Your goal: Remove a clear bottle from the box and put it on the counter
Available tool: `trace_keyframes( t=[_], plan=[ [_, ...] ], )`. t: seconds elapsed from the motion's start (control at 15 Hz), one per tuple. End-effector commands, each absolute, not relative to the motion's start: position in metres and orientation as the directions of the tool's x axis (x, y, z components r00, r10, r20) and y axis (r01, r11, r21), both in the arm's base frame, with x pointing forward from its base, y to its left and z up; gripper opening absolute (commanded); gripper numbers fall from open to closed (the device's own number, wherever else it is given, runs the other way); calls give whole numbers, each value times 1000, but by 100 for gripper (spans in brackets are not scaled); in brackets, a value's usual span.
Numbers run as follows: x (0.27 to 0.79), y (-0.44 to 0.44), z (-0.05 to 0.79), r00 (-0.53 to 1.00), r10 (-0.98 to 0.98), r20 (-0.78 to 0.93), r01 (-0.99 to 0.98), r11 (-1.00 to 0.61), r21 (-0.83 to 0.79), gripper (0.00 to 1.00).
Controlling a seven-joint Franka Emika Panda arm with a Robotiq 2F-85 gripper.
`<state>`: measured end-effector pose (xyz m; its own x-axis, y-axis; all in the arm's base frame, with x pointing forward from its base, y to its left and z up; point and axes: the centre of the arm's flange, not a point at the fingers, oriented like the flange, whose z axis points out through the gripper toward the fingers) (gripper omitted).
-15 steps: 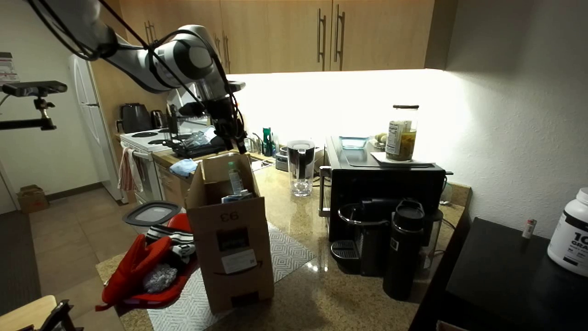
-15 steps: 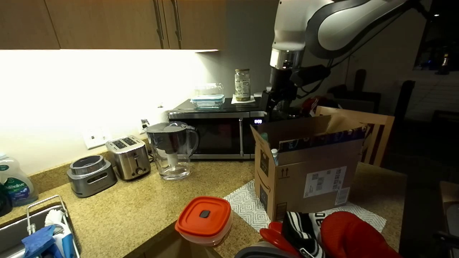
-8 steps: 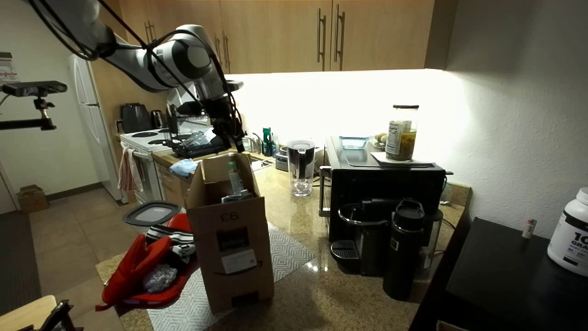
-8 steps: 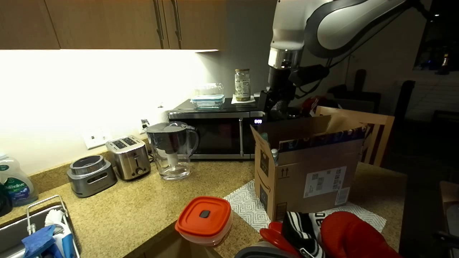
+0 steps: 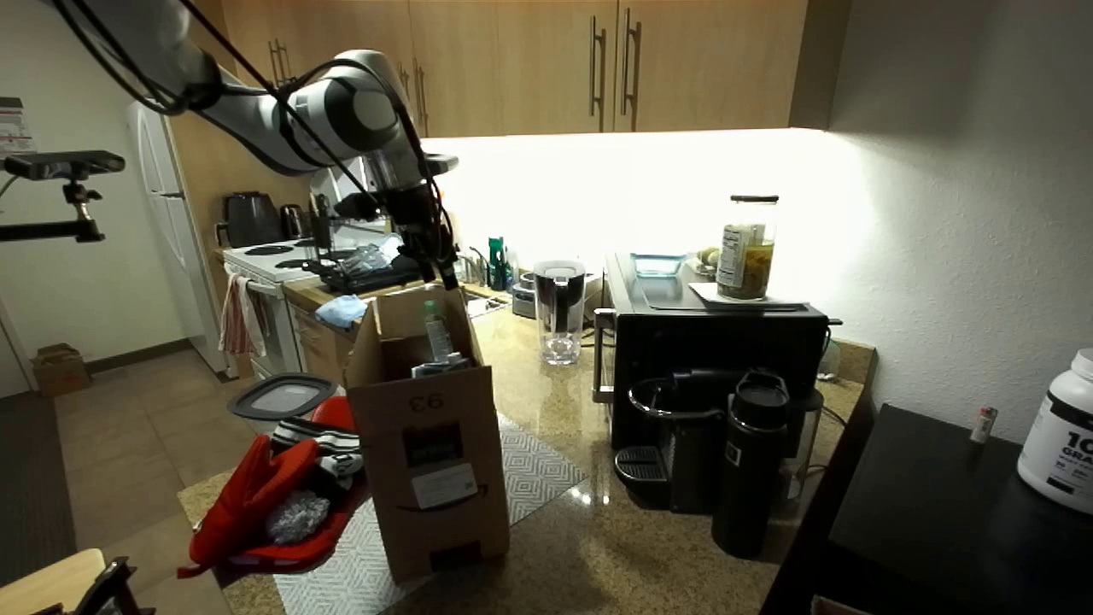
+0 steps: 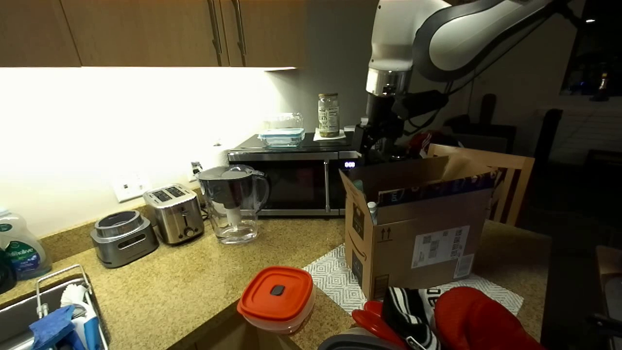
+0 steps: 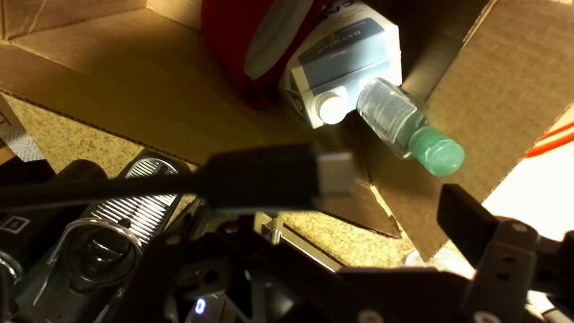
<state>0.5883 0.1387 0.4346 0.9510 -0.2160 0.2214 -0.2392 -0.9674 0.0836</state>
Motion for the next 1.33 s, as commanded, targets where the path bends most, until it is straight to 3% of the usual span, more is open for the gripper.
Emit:
trace_keyframes(
  t=[0.0,0.13,1.0,1.27],
  plan=[
    [580,141,425,928,-294,229,-313,-948,52,100],
    [576,145,423,933,-290,211,-306,-951,45,100],
    [568,147,432,957,270,109,251,-954,162,100],
    [574,156,427,966,226,123,204,-964,168,100]
  ],
)
